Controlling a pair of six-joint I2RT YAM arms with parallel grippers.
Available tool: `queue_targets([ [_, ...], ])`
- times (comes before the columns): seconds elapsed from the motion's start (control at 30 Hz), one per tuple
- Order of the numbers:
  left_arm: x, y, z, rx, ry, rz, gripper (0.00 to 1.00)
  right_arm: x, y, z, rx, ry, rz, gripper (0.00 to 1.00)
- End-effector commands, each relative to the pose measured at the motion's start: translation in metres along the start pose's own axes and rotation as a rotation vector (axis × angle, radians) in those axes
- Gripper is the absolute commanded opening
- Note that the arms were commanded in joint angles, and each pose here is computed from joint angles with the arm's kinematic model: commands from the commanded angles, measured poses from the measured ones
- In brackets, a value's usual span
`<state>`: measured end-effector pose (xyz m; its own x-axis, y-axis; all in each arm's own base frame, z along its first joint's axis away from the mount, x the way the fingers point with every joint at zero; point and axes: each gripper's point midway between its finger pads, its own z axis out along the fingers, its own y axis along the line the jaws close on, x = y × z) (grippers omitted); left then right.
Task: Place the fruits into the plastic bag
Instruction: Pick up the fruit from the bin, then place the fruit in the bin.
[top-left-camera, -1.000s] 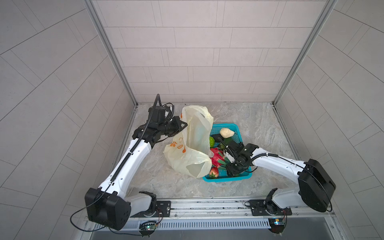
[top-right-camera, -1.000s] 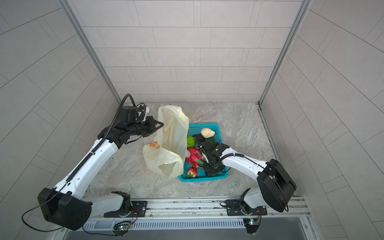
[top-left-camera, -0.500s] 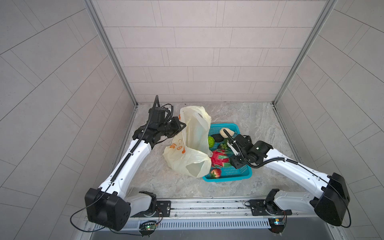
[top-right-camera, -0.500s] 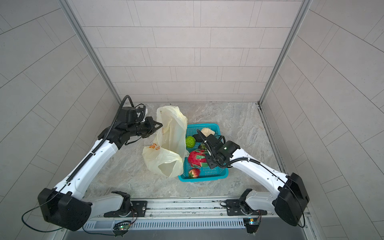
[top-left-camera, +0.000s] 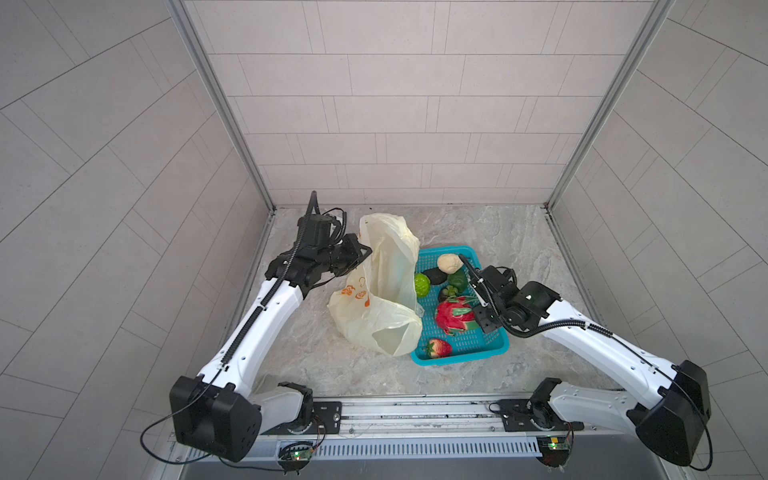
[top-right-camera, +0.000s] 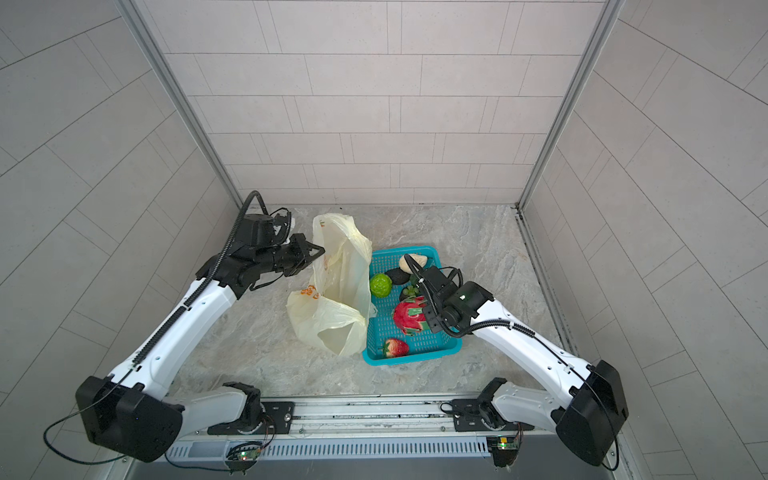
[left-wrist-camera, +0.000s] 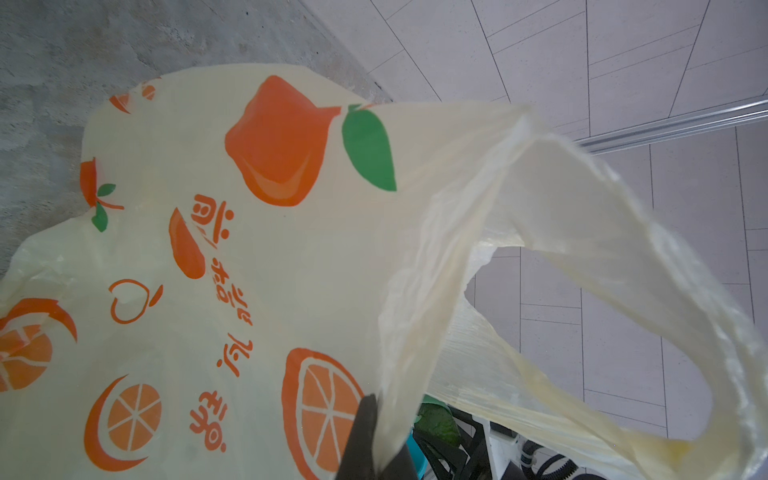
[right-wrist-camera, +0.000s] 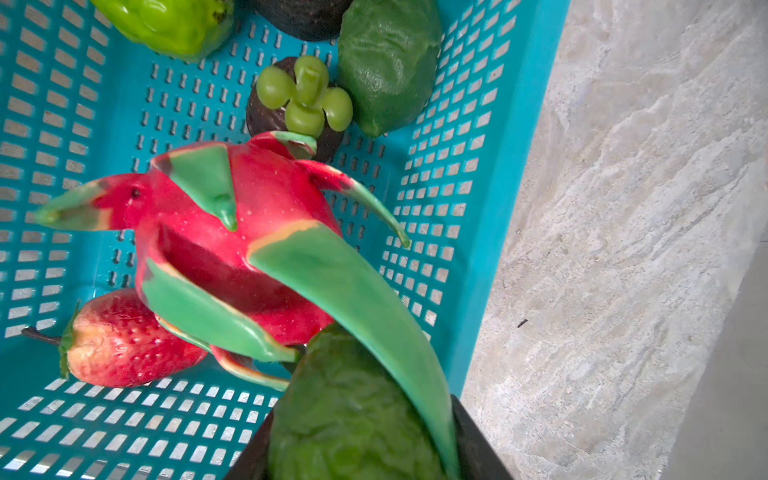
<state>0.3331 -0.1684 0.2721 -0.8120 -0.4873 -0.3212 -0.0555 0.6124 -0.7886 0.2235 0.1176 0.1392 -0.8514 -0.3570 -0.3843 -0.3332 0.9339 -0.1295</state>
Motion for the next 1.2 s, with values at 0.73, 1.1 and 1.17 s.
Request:
queue_targets([
  [0.73, -0.003, 0.006, -0.002, -0.026, -0.019, 0.009, 0.00, 0.040, 0.030, 0.047, -0.133, 0.185, 0.095, 0.58],
  [1.1, -0.002, 0.007, -0.005, -0.034, -0.024, 0.019, 0.00, 0.052, 0.027, 0.050, -0.115, 0.245, 0.094, 0.66],
  [1.17, -0.002, 0.007, -0.004, -0.038, -0.025, 0.022, 0.00, 0.053, 0.027, 0.049, -0.115, 0.241, 0.098, 0.66],
])
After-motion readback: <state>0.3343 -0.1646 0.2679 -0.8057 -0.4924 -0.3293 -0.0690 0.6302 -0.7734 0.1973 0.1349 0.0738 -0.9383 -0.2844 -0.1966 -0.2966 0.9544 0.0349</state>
